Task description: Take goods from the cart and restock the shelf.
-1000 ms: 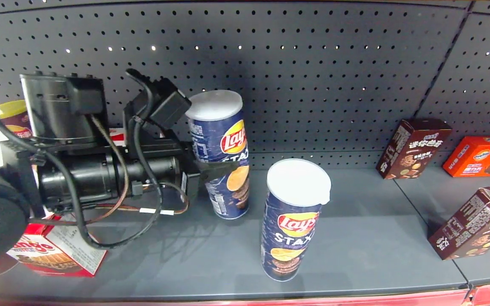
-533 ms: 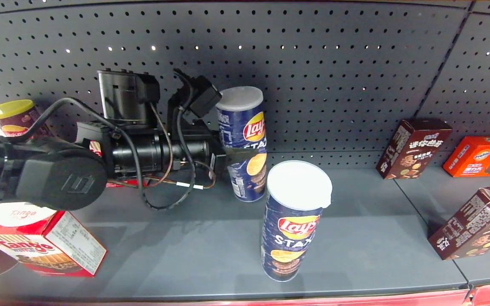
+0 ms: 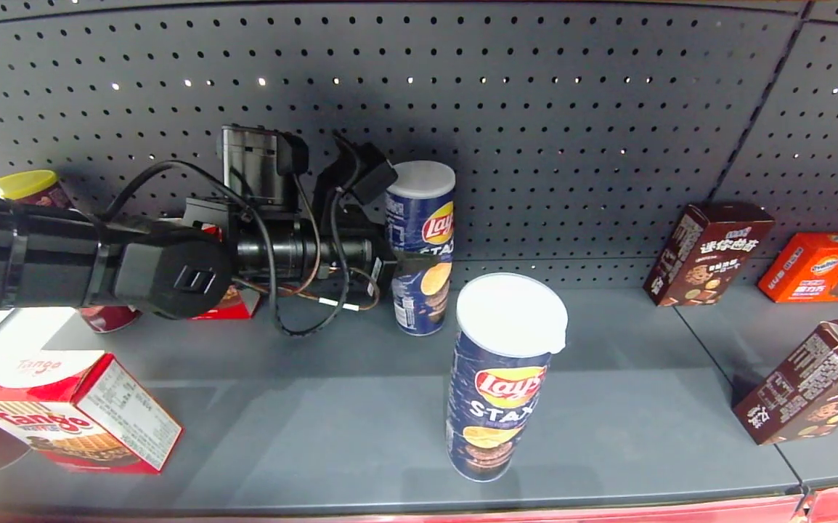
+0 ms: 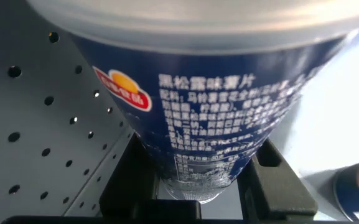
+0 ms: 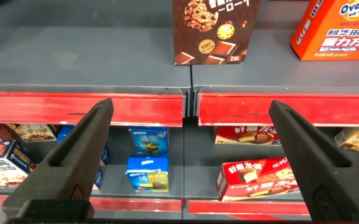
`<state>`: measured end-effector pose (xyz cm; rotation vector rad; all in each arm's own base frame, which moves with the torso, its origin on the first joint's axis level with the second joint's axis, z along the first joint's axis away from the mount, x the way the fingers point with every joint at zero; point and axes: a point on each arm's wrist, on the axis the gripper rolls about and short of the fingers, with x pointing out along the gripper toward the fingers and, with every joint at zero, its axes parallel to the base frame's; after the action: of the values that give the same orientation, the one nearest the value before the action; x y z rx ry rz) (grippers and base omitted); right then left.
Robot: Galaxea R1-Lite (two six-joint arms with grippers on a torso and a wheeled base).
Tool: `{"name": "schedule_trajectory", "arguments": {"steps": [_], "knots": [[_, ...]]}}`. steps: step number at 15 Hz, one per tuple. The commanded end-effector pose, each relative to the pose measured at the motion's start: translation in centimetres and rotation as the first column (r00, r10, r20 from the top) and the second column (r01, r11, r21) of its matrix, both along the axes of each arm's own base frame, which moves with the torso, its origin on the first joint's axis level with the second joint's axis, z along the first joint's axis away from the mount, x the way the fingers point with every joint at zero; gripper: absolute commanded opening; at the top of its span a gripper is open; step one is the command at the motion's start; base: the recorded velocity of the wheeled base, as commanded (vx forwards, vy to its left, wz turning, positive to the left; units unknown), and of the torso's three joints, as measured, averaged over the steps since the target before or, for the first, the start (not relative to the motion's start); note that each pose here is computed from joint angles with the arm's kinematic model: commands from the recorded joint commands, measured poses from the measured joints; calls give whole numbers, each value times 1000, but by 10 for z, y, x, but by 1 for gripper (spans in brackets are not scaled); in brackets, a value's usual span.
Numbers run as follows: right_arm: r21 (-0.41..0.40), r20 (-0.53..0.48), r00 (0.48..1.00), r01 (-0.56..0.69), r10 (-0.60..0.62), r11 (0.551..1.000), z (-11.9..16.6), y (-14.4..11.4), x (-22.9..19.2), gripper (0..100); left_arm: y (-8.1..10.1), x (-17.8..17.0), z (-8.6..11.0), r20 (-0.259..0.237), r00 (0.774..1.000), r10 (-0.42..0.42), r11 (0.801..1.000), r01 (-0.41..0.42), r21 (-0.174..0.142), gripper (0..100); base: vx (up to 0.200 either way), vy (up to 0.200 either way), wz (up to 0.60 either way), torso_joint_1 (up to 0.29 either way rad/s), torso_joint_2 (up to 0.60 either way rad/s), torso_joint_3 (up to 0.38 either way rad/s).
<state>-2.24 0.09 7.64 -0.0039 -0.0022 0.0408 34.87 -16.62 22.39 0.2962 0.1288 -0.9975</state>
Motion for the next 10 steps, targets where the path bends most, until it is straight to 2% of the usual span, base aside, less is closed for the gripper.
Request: {"name": "schedule_trajectory", "arguments": {"steps": [1, 8, 9, 10], "knots": [[-1, -2, 1000, -1, 1, 1000, 0, 0, 0, 100, -1, 4, -4, -6, 1000, 2, 1000, -2, 2, 0, 0, 0, 0, 0, 0, 0], [-1, -2, 1000, -1, 1, 1000, 0, 0, 0, 100, -10, 13, -15, -20, 1000, -9, 1000, 10, 10, 0, 0, 0, 0, 0, 0, 0], [-1, -2, 1000, -1, 1, 1000, 0, 0, 0, 100, -10, 13, -17, -25, 1000, -10, 1000, 10, 14, 100, 0, 0, 0, 0, 0, 0], [-1, -2, 1000, -1, 1, 1000, 0, 0, 0, 100, -10, 14, -18, -24, 1000, -9, 1000, 9, 14, 100, 0, 0, 0, 0, 0, 0]]}}
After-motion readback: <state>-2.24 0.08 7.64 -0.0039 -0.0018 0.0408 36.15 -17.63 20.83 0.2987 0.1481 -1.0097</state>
